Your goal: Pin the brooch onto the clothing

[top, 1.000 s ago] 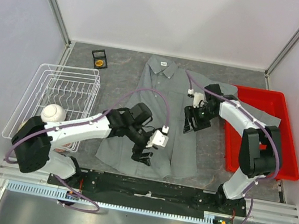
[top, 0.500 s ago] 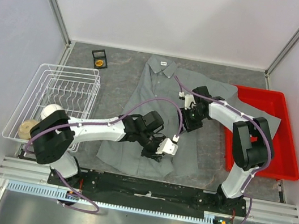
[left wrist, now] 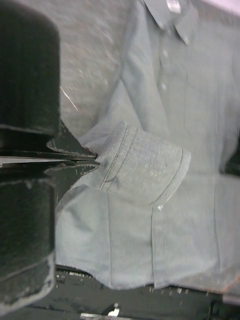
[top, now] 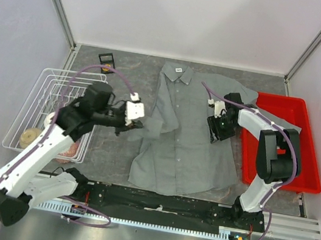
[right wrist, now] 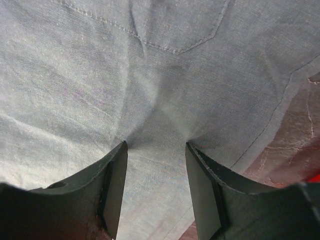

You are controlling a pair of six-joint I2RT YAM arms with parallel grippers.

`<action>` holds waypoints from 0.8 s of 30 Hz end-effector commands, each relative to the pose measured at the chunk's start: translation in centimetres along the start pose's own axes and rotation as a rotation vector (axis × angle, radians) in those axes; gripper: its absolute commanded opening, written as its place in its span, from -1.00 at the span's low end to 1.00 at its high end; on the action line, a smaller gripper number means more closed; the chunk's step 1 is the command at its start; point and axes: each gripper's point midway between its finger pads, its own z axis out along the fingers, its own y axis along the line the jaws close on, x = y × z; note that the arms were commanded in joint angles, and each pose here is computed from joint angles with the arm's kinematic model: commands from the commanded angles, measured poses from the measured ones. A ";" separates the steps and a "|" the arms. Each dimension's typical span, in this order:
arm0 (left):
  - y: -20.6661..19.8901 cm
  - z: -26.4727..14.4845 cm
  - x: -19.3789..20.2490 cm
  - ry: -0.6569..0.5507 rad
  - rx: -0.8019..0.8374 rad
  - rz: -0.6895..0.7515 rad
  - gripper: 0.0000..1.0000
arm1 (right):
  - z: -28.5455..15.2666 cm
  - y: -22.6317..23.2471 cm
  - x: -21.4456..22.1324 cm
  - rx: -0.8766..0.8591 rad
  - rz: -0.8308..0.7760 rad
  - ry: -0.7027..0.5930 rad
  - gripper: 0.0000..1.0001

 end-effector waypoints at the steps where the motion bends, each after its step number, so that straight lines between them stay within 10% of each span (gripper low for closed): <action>1: 2.2 -4.9 0.9 0.067 -0.158 -0.066 -0.96 | 0.6 -1.3 4.5 0.056 -0.045 0.154 0.15; 14: 12.5 -20.7 4.6 0.203 -0.888 -0.194 -0.97 | -0.1 -0.8 5.8 0.030 -0.053 0.186 0.15; 24: 17.9 -24.6 1.3 0.202 -0.814 0.120 -0.96 | 0.2 -0.4 5.7 0.000 -0.053 0.190 0.15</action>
